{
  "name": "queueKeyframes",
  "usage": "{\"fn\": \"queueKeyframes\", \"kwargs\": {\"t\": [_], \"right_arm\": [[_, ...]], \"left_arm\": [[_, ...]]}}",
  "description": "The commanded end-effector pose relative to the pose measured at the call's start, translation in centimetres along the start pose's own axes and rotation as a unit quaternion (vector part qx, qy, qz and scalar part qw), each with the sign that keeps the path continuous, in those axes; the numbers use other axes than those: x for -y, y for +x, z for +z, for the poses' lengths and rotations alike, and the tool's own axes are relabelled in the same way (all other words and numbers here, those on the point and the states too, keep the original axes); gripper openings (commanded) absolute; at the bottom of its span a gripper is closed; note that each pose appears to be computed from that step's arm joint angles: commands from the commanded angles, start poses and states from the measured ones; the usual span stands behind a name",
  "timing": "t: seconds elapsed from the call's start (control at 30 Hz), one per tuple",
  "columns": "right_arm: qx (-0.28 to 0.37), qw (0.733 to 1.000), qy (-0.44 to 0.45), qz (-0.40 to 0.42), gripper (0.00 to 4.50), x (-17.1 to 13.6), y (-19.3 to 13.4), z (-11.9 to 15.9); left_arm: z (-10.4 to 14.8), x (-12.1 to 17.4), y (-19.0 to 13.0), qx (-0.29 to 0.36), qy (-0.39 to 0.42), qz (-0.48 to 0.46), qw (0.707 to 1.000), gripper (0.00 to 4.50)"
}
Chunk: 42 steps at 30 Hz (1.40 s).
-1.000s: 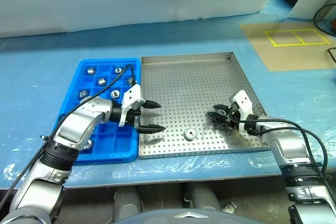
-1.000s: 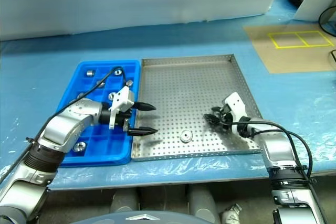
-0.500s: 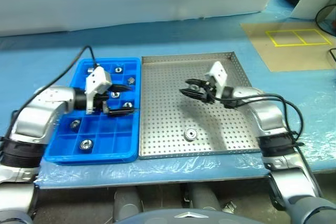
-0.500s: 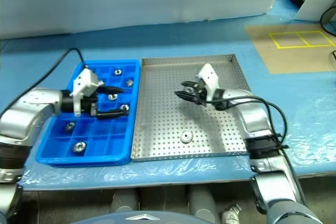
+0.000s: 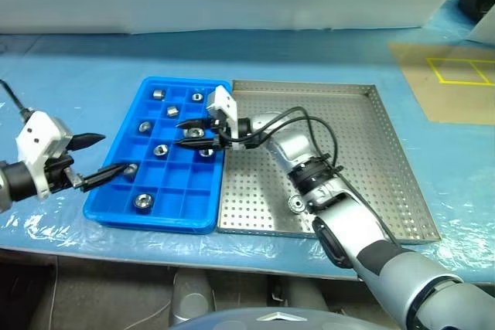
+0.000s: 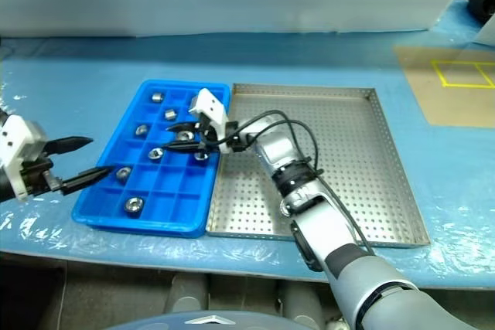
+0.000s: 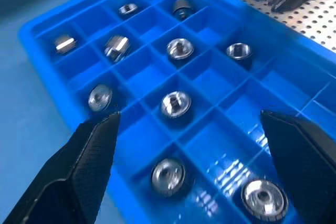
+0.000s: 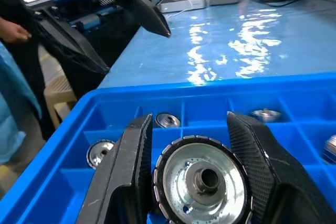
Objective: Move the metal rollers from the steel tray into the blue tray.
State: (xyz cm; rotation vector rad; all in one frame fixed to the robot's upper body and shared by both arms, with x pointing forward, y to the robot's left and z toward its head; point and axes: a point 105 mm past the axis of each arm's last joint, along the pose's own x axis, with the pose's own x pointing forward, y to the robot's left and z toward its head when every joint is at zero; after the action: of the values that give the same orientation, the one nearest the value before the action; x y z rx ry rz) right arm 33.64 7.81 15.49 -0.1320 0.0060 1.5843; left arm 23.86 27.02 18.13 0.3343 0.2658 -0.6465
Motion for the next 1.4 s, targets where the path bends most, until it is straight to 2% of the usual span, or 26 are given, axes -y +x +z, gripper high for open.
{"fn": "queueKeyframes", "kwargs": {"t": [0.03, 0.2, 0.5, 0.63, 0.9, 0.97, 1.03, 1.13, 1.27, 1.4], "right_arm": [[0.011, 1.000, -0.024, 0.013, 1.80, 0.0, 1.0, 0.8], [0.016, 0.999, -0.015, 0.039, 1.80, -0.9, 1.5, 0.3], [0.010, 0.999, 0.019, 0.039, 1.80, -2.4, 3.0, -1.9], [-0.013, 0.999, 0.036, 0.037, 1.80, -3.0, 3.8, -3.2], [-0.026, 0.998, 0.053, 0.039, 1.80, -3.3, 3.6, -4.2], [-0.023, 0.996, 0.063, 0.056, 2.53, -3.9, 3.6, -4.2], [-0.024, 0.996, 0.063, 0.066, 3.02, -4.3, 3.5, -4.3], [-0.033, 0.998, 0.053, 0.024, 4.03, -3.3, 3.6, -4.4], [-0.007, 0.998, 0.061, -0.016, 4.03, -1.6, 2.5, -3.1], [0.010, 0.998, 0.055, -0.041, 4.03, -0.2, -0.6, -1.9]], "left_arm": [[1.0, 1.0, -0.6, 0.015, 0.012, 0.015, 1.000, 4.50], [1.3, 2.3, -0.2, 0.027, -0.002, 0.009, 1.000, 4.50], [0.9, 2.1, 0.5, 0.021, -0.013, -0.001, 1.000, 4.50], [1.1, 1.9, 1.2, 0.025, -0.012, -0.012, 1.000, 4.50], [1.2, 2.2, 2.0, 0.025, -0.008, -0.031, 0.999, 4.50], [1.0, 2.3, 2.1, 0.021, -0.009, -0.033, 0.999, 4.50], [0.8, 2.5, 2.2, 0.020, -0.010, -0.036, 0.999, 4.50], [0.8, 2.9, 2.5, 0.017, -0.008, -0.049, 0.999, 4.50], [1.3, 3.4, 3.5, 0.026, -0.003, -0.073, 0.997, 4.50], [1.7, 4.4, 5.0, 0.040, -0.008, -0.107, 0.993, 4.50]]}}
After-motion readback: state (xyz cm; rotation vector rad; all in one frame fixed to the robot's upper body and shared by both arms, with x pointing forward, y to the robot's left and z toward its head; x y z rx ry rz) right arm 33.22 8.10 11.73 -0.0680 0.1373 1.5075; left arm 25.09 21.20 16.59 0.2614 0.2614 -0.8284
